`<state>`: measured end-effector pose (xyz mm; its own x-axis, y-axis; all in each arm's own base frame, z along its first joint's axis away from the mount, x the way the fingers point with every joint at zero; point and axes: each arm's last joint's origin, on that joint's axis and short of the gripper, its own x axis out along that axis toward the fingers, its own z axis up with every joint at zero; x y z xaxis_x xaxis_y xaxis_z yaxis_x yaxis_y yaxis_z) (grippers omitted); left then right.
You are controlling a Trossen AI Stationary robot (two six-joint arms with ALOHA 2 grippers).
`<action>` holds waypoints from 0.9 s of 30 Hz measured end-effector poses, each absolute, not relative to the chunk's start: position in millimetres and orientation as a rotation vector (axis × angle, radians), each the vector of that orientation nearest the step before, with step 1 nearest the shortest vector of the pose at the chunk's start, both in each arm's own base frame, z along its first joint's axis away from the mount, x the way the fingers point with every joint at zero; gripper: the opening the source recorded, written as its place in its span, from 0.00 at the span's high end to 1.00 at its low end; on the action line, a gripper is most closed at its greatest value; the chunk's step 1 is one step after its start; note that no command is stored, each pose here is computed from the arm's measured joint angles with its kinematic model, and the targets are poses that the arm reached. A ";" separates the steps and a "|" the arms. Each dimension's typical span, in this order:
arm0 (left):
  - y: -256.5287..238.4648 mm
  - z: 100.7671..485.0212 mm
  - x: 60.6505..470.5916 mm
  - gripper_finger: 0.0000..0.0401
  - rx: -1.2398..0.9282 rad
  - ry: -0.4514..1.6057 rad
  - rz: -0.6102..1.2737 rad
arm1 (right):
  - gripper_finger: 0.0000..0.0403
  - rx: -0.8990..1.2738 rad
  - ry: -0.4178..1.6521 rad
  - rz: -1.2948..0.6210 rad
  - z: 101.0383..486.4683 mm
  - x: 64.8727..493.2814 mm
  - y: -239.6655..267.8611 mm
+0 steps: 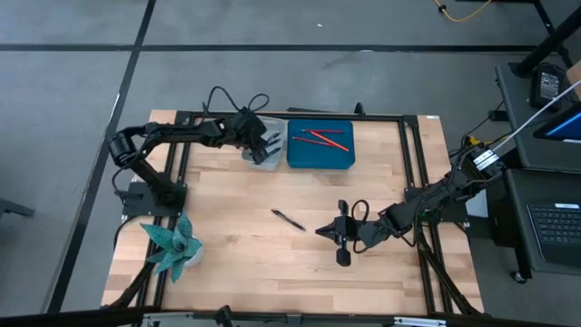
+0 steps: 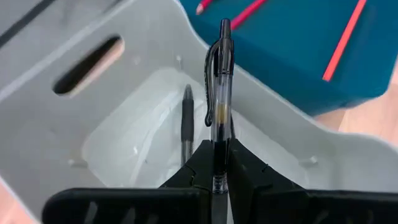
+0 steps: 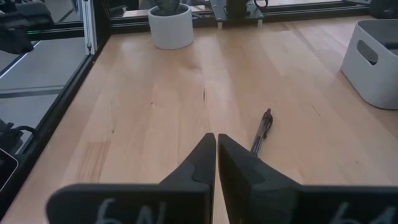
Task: Sort pens & pencils
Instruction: Put the black pen into the gray bin
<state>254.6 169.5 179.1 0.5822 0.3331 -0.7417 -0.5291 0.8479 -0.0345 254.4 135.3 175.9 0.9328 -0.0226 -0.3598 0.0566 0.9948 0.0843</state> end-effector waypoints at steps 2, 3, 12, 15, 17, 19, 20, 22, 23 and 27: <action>169.8 174.6 255.4 0.96 -0.273 0.821 0.503 | 0.95 0.094 0.367 -0.041 175.9 254.4 135.3; 169.8 172.7 255.9 0.96 -0.278 0.826 0.495 | 0.95 0.094 0.367 -0.041 175.9 254.4 135.3; 173.2 163.7 256.1 0.93 -0.307 0.844 0.469 | 0.95 0.094 0.366 -0.040 176.0 254.4 135.3; 173.3 164.8 256.3 0.85 -0.305 0.838 0.470 | 0.95 0.094 0.366 -0.040 176.0 254.4 135.3; 173.9 166.3 257.2 0.81 -0.297 0.821 0.474 | 0.95 0.094 0.366 -0.040 176.0 254.4 135.3; 174.4 167.0 257.8 0.79 -0.291 0.812 0.474 | 0.95 0.095 0.366 -0.040 176.0 254.5 135.3; 174.7 167.4 258.2 0.78 -0.285 0.806 0.473 | 0.95 0.095 0.366 -0.040 176.0 254.4 135.3; 175.1 168.2 258.9 0.78 -0.270 0.797 0.469 | 0.95 0.095 0.366 -0.039 176.0 254.5 135.4; 175.1 168.3 258.9 0.78 -0.259 0.800 0.462 | 0.95 0.095 0.366 -0.039 176.0 254.4 135.4; 172.7 174.1 258.6 0.78 -0.229 0.780 0.385 | 0.95 0.094 0.366 -0.039 176.0 254.4 135.4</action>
<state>258.6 172.7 174.1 0.6468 0.2520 -0.7199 -0.4185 0.9063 -0.0587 254.4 135.4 176.0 0.9329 -0.0209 -0.3595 0.0551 0.9948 0.0852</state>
